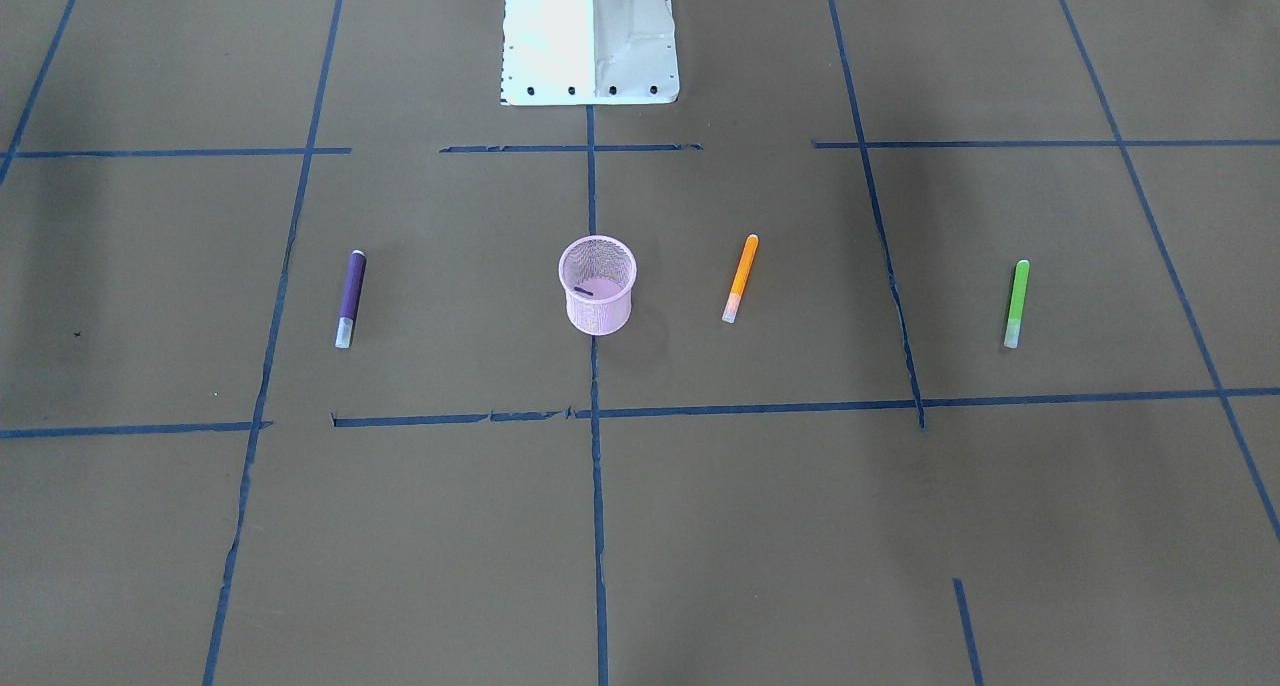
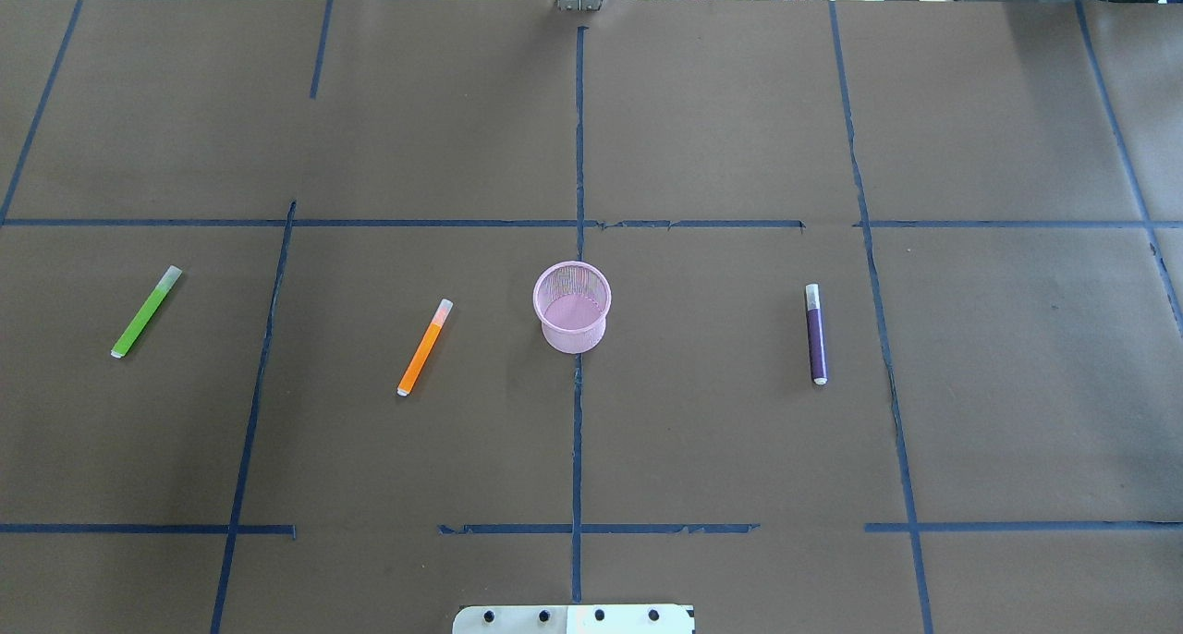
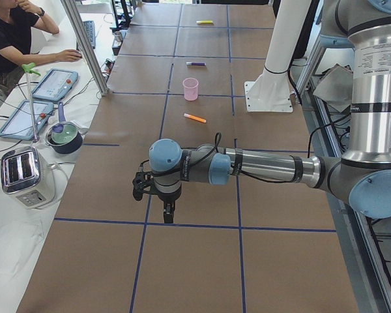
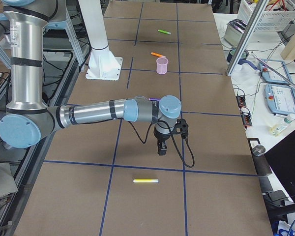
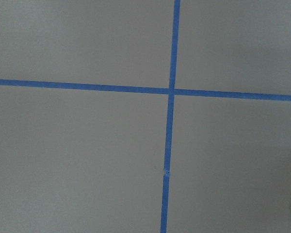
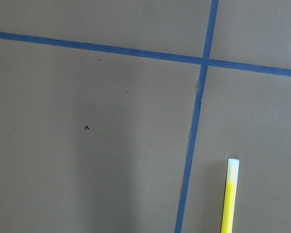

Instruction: Collect pens into pen holder

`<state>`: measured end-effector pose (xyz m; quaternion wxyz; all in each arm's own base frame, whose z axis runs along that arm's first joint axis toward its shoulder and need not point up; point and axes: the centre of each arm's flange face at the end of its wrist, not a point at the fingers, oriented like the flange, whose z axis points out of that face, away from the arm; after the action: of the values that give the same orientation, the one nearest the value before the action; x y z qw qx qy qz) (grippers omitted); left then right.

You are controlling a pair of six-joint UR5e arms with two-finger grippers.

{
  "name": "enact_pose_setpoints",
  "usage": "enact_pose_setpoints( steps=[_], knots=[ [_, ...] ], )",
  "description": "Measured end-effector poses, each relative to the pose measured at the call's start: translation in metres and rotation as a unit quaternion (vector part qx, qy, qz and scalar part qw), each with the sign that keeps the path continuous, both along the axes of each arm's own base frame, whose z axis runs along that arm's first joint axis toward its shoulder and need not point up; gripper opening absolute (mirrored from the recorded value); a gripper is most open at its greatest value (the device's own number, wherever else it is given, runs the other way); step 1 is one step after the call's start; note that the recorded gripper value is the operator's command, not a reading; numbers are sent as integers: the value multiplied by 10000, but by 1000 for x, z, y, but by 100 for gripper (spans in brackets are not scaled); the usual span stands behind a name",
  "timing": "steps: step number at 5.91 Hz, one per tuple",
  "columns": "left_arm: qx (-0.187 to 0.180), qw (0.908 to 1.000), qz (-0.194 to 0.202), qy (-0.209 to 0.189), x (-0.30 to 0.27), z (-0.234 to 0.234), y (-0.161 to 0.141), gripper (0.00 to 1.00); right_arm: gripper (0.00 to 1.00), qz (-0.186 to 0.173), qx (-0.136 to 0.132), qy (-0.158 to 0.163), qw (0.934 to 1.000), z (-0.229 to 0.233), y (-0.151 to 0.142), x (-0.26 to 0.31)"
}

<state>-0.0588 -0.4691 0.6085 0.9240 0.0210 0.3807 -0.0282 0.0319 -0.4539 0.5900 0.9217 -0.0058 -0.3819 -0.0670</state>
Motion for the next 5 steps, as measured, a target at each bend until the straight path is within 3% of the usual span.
enact_pose_setpoints(
  steps=[5],
  knots=[
    [74,9996,217,147,18,3,13,100,100,55,-19,-21,10000,1,1,4]
  ],
)
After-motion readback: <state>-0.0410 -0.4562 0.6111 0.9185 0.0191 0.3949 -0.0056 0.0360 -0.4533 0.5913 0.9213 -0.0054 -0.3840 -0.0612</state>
